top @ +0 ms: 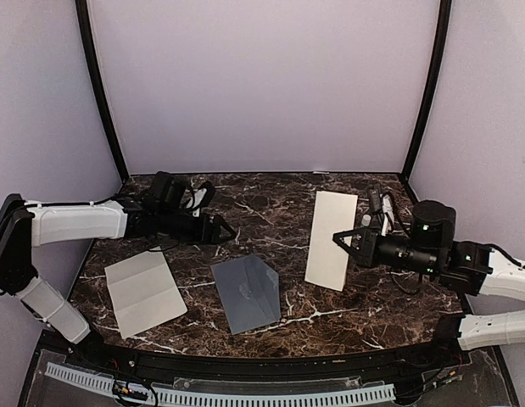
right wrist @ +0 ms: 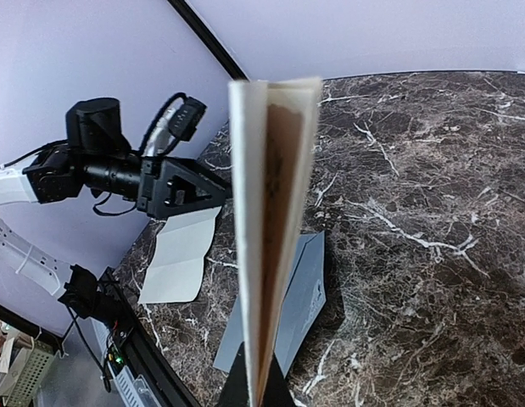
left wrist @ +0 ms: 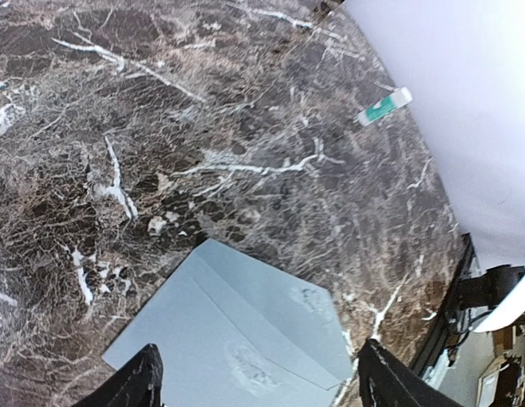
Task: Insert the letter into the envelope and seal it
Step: Move the envelope to the center of the board.
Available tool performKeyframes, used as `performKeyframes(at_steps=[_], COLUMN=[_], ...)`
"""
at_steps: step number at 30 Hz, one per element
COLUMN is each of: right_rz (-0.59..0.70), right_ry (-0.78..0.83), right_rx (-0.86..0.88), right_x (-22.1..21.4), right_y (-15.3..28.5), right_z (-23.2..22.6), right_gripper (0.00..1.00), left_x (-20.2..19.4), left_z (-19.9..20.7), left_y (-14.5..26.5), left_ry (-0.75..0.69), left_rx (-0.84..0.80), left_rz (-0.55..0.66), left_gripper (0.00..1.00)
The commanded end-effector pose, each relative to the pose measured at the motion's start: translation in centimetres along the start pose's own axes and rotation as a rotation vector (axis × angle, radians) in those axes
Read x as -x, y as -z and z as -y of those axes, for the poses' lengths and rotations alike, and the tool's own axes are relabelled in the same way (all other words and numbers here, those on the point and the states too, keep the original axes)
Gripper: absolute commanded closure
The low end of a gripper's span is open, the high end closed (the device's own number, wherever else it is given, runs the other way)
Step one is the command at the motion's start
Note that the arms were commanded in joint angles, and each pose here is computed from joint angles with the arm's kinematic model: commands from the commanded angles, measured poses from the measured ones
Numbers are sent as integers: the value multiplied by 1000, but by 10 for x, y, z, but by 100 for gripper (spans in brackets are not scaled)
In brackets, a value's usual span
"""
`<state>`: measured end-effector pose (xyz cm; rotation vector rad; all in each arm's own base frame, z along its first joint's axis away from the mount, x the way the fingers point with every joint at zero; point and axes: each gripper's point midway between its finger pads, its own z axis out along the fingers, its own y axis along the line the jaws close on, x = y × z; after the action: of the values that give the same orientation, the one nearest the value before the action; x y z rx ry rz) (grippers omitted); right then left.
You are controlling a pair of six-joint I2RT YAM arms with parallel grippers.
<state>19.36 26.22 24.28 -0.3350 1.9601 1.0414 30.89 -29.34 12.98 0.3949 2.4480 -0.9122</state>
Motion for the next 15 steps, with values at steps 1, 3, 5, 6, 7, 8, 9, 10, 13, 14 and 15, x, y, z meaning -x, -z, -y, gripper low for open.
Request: performKeyframes(at_steps=[1,3,5,6,7,8,9,10,13,14,15], right_rz=[0,-42,-101,-124,-147,-168,-188,-209,-278,-301,-325], right_ry=[0,12,15,15,12,7,3,1,-6,-9,-10], right_rx=[-20,-23,-4,7,19,30,42,48,43,39,40], right_x=[12,9,2,-1,-4,-7,-11,-14,-26,-30,-34], right_y=[9,4,-5,-9,-14,-20,-25,-31,-48,-54,-59], right_z=[-4,-5,-11,-14,-16,-18,-20,-21,-20,-19,-19], right_gripper=[100,100,100,100,100,100,100,100,100,100,100], left_x=[-4,-15,-26,-34,-37,-45,-49,-57,-73,-78,-80], left_z=[7,5,-1,-5,-10,-14,-18,-22,-24,-25,-23], left_y=[25,30,35,39,39,41,40,38,32,29,27], left_ry=[171,222,265,290,304,323,332,346,354,353,350], left_rx=[-53,-64,-71,-72,-58,-53,-44,-35,-46,-45,-53], left_rz=[98,109,135,145,156,157,157,145,95,77,64], left_gripper=[23,26,26,26,27,27,27,28,36,38,38])
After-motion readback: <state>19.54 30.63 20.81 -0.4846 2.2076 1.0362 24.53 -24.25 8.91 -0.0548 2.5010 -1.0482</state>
